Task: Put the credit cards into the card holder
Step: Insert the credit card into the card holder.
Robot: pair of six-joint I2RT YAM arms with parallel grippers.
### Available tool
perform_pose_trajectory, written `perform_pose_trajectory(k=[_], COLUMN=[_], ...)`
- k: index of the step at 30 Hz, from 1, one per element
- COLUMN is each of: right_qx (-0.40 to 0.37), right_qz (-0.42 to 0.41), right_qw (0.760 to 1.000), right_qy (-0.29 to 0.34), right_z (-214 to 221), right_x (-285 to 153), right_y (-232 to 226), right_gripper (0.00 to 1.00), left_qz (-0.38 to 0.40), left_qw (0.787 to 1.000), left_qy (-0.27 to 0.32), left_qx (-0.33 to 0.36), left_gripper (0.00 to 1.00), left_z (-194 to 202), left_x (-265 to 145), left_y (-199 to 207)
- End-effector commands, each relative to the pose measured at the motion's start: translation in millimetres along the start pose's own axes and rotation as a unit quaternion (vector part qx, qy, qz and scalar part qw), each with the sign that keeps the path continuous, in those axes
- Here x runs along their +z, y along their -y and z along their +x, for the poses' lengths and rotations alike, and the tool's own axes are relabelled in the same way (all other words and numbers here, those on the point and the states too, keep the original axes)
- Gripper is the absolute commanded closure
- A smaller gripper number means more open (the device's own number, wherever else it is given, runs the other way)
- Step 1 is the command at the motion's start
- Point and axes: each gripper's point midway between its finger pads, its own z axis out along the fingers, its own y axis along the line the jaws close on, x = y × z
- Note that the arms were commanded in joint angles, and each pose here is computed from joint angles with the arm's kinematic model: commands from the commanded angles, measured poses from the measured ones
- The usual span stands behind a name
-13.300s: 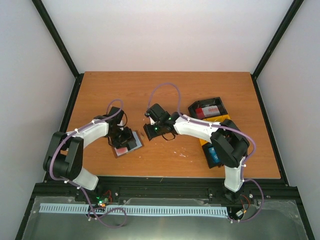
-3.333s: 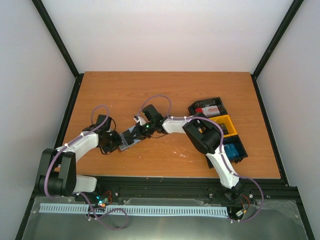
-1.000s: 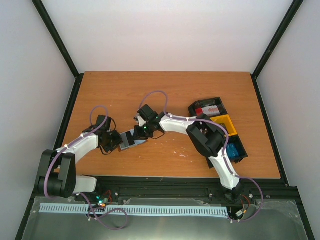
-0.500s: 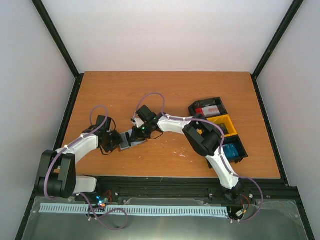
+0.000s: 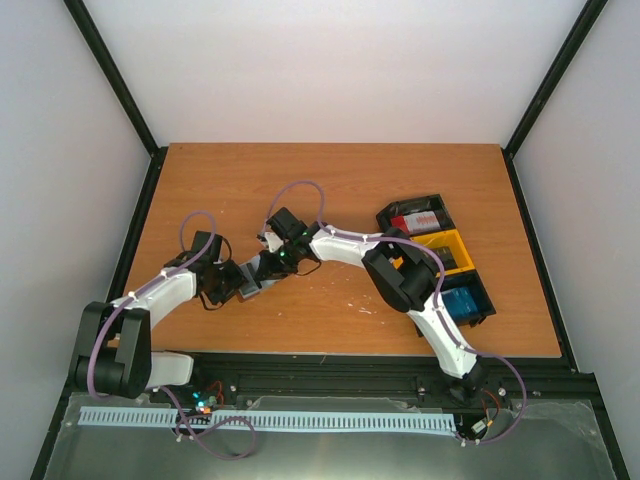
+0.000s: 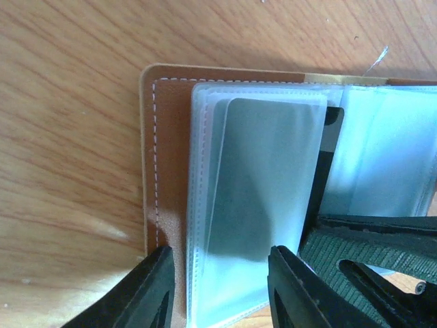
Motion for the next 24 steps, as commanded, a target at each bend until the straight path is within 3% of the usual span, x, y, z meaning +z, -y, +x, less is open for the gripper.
perform_pose_trajectory(k=[1,6,10,15,24], right_qx=[-0.020,-0.024,-0.023,-0.024,-0.025], right_qz=[0.020,0.055,0.069,0.076,0.050], right_qw=[0.999,0.997,0.996,0.996,0.998], right_qy=[0.020,0.048,0.043,0.044,0.025], right_z=[-3.9,-12.3,-12.9,-13.0,-6.1], right_x=[-2.8,-15.8,-11.8,-8.7,3.9], right_y=[-5.4,-2.5,5.1,10.1,10.9], right_gripper=[0.92,0.91,0.84,0.79,0.88], left_qz=[-0.022,-0.015,-0.030,-0.043,-0.041], left_qw=[1.000,1.000,0.999,0.999,0.999], left_qy=[-0.006,0.026,0.030,0.020,0.004], left_qx=[-0.001,-0.002,-0.006,-0.012,-0.004], left_gripper=[0.56,0.44,0.38,0.37,0.45], left_z=[7.7,-2.4,-3.5,-1.4,4.4], left_x=[2.1,-10.6,-9.4,-3.4,3.9], left_y=[-14.5,-8.6,-14.6,-19.9,-21.7])
